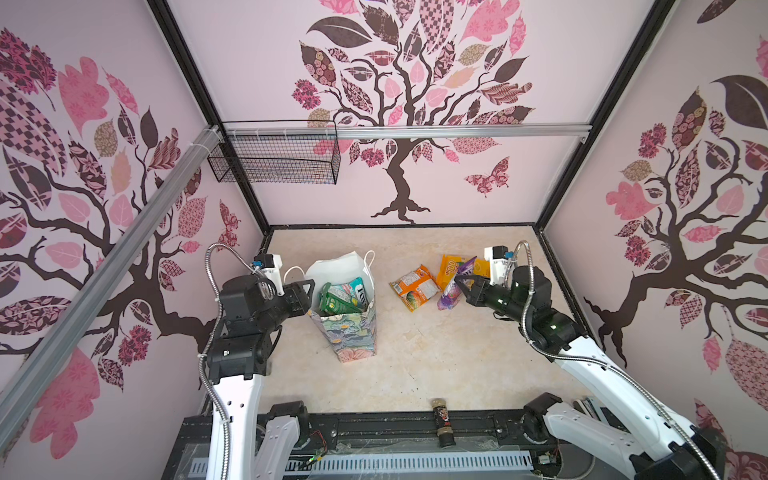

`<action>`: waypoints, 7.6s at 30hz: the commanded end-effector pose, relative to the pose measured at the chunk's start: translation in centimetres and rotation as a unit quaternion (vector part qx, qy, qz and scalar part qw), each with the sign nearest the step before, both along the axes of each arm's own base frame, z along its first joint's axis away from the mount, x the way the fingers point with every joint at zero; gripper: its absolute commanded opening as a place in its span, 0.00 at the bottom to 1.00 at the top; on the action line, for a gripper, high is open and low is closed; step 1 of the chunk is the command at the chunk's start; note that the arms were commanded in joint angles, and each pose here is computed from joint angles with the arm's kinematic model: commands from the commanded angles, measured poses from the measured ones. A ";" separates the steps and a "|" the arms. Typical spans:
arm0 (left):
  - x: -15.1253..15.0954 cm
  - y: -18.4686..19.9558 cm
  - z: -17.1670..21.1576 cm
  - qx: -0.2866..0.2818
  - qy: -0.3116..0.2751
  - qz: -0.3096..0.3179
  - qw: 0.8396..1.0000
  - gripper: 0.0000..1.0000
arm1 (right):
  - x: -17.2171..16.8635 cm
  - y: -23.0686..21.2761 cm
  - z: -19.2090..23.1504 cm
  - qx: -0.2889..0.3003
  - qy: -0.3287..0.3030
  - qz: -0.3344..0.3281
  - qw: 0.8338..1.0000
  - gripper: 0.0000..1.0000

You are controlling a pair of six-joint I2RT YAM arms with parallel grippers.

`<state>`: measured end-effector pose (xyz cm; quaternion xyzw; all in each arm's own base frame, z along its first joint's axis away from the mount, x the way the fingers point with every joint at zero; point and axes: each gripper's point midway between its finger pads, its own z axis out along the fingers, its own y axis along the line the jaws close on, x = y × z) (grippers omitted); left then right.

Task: Place the snacks into the paper bag
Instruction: 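Lift the purple packet and carry it toward the bag with the right gripper, then lower the purple Fox's packet into the paper bag with the right gripper, then open the right gripper and withdraw it from the bag, then move the right gripper over the orange packet beside the bag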

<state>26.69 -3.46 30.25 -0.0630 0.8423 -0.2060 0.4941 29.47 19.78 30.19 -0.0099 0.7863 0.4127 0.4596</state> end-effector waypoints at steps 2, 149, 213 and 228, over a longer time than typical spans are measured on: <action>-0.3 0.5 1.0 0.014 -0.008 0.011 1.000 0.47 | 0.1 1.1 7.1 0.041 -0.083 0.010 0.996 0.00; -1.9 0.2 2.0 -0.006 0.008 0.015 1.000 0.00 | -2.9 22.9 11.6 -0.189 -0.254 0.126 0.940 0.29; -1.0 0.1 1.4 -0.023 0.009 0.016 1.000 0.05 | 13.4 12.3 -18.0 -0.381 0.095 0.094 0.915 0.70; -0.8 -0.3 1.1 -0.032 0.008 0.005 0.999 0.05 | 12.5 14.9 -21.4 -0.446 0.107 0.142 0.877 0.62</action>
